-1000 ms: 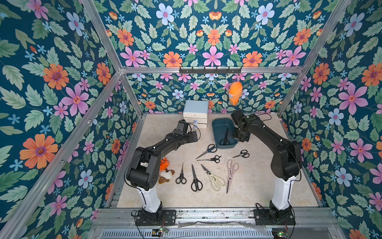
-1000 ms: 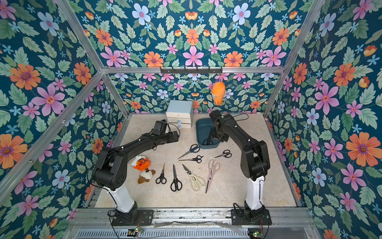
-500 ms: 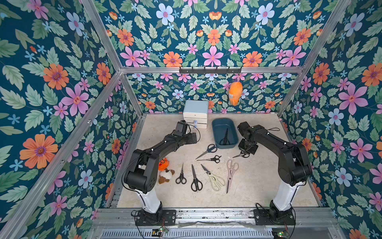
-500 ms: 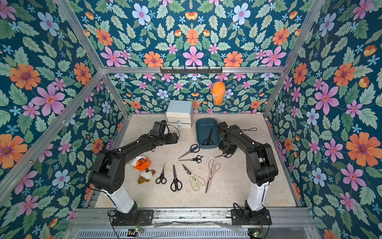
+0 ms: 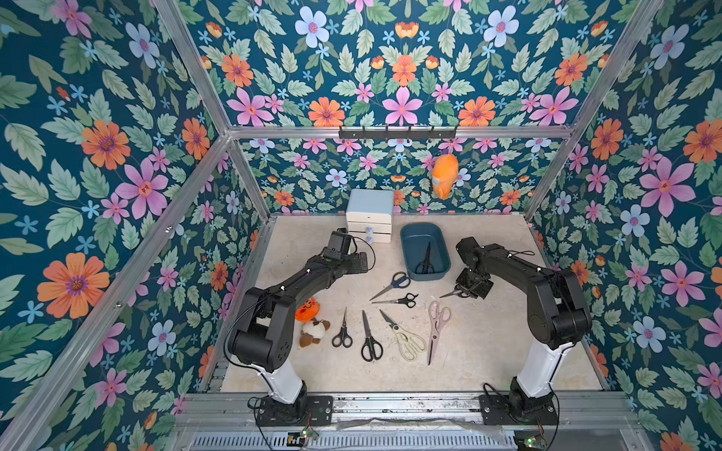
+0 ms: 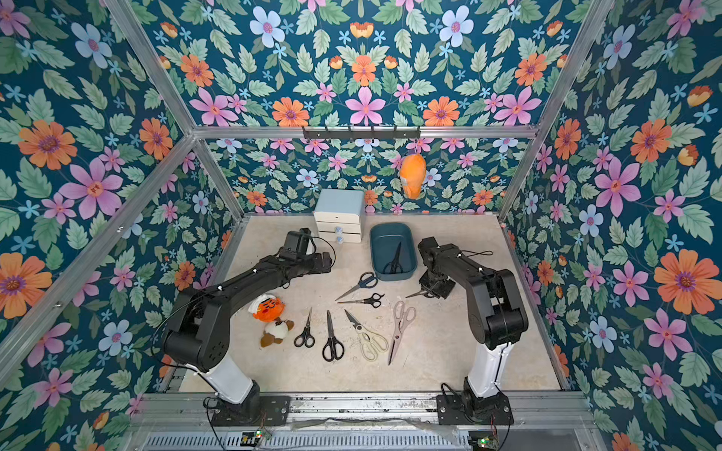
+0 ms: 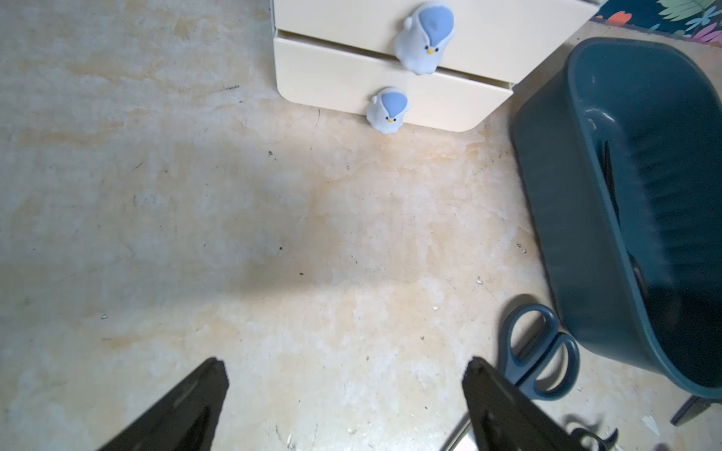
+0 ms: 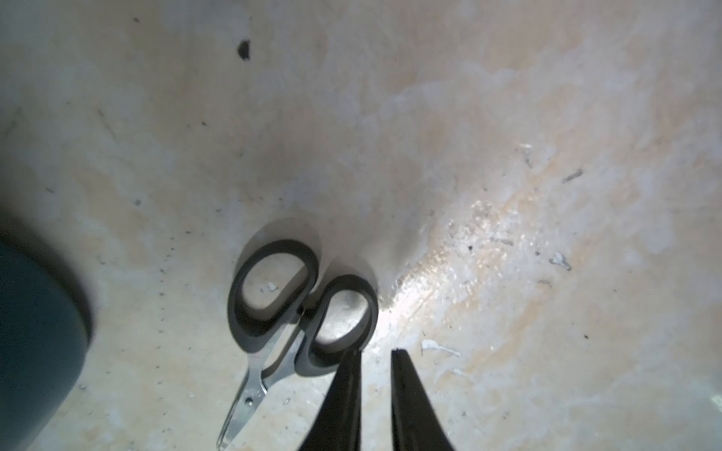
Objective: Put the scissors into the storage box
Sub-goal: Pick up the scissors from the center of the board.
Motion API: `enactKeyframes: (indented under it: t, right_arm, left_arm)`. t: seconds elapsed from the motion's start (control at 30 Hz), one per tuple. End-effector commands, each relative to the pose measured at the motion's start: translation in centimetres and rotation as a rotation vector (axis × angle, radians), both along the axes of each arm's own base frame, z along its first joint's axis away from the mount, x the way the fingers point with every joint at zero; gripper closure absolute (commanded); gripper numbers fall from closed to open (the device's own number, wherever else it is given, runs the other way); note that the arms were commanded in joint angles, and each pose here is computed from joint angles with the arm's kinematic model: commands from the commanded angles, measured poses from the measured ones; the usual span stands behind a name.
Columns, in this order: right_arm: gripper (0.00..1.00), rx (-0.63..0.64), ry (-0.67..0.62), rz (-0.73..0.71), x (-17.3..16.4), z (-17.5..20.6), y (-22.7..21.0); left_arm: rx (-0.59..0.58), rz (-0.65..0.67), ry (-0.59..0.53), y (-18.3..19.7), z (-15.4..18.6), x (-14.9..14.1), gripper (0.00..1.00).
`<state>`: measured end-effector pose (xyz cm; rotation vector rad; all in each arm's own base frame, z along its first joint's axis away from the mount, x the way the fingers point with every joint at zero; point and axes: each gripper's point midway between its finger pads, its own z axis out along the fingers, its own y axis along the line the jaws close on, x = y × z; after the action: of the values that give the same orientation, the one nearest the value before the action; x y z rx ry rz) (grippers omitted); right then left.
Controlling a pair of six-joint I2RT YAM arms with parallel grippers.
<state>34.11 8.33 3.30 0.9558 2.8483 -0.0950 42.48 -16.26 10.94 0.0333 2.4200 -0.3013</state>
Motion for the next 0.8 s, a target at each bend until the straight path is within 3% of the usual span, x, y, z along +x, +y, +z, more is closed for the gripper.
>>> enactKeyframes:
  t: [0.0, 0.77]
  right_arm:
    - [0.80, 0.006, -0.015, 0.005, 0.5, -0.5, 0.2]
    - [0.84, 0.014, 0.020, -0.048, -0.2, -4.2, -0.2]
  left_arm:
    - [0.018, 0.003, -0.003, 0.4, 0.0, 0.0, 0.01]
    - [0.016, 0.034, -0.007, 1.0, 0.4, -0.5, 0.01]
